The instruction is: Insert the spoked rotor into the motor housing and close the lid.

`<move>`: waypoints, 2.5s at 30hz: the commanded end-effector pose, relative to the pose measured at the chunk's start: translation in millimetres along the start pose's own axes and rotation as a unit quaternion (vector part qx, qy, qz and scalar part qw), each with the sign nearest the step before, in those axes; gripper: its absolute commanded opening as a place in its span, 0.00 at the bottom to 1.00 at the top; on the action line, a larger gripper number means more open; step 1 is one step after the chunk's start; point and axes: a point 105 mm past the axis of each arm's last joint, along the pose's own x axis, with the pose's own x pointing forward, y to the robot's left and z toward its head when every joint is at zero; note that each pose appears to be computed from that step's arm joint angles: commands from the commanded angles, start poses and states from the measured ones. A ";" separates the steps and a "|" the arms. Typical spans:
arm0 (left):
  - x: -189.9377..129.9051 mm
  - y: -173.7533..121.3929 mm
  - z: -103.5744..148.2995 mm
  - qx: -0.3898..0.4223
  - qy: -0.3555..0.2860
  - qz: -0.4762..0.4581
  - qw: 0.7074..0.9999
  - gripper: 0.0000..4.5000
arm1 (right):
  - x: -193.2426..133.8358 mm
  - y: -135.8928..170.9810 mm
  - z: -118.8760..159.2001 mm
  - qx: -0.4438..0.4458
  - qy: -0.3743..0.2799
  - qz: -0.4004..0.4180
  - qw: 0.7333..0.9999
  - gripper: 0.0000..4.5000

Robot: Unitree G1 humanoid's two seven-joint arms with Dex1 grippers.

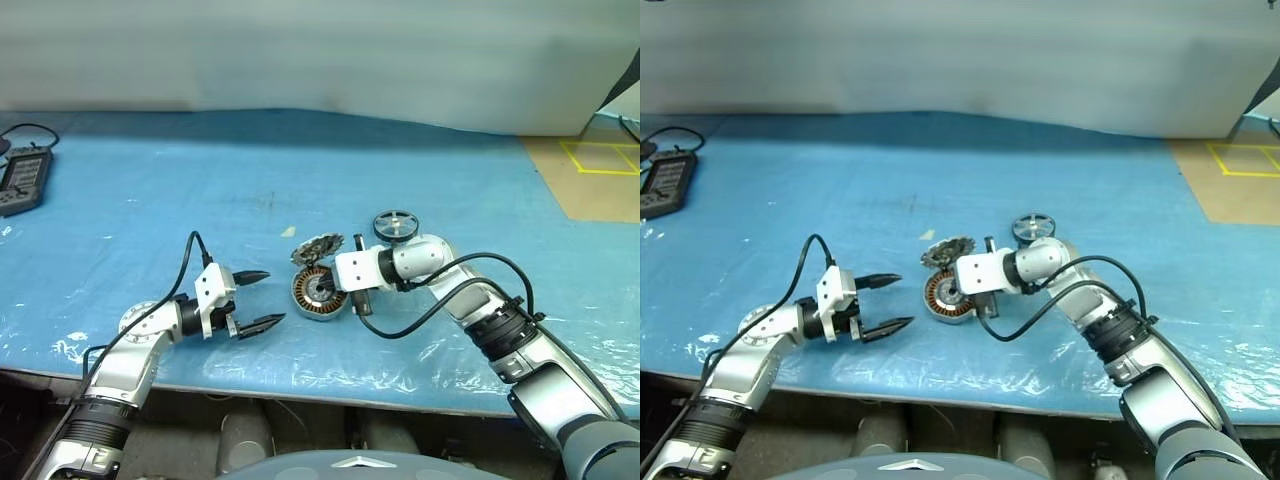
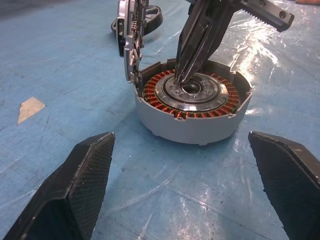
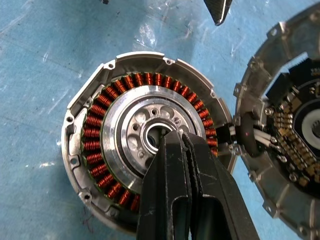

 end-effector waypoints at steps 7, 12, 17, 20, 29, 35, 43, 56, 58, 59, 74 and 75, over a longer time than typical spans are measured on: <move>0.4 0.4 12.4 0.019 -0.012 -0.003 1.000 1.00 | 10.6 61.1 -61.1 0.064 0.099 0.099 0.988 0.01; 0.4 1.2 8.9 0.018 -0.011 -0.003 1.000 1.00 | -0.4 46.7 -48.9 0.068 0.067 0.074 0.993 0.01; 0.9 0.5 6.3 0.018 -0.011 -0.004 1.000 1.00 | -4.7 34.6 -38.8 0.058 0.041 0.045 0.996 0.01; 1.7 0.5 5.0 0.017 -0.012 -0.004 1.000 1.00 | -4.2 35.3 -40.9 0.052 0.040 0.041 0.997 0.01; 2.2 -0.2 5.4 0.018 -0.014 -0.004 1.000 1.00 | -20.2 20.2 -32.4 0.034 0.033 0.029 0.998 0.01; 2.6 0.6 7.9 0.019 -0.015 -0.003 1.000 1.00 | -46.8 -3.8 -0.4 0.015 0.024 0.019 0.999 0.01; 2.9 1.3 6.0 0.018 -0.015 -0.005 1.000 1.00 | -44.3 -0.7 9.2 0.019 0.022 0.007 1.000 0.01; 4.1 -1.9 2.6 0.015 -0.017 -0.008 1.000 1.00 | -59.0 -11.5 18.2 0.028 0.014 -0.015 0.999 0.01; 4.4 -2.1 3.8 0.016 -0.019 -0.008 1.000 1.00 | -60.4 -13.9 20.1 0.027 0.015 -0.019 0.999 0.01; 4.4 -2.3 4.3 0.016 -0.019 -0.008 1.000 1.00 | -61.1 -14.7 20.4 0.027 0.015 -0.020 0.999 0.01; 5.5 -1.7 11.0 0.018 -0.020 -0.007 1.000 1.00 | -50.3 -2.9 -8.1 0.058 0.050 -0.006 0.997 0.01; 5.5 -1.6 11.1 0.018 -0.020 -0.007 1.000 1.00 | -49.8 -1.8 -9.6 0.059 0.052 -0.005 0.997 0.01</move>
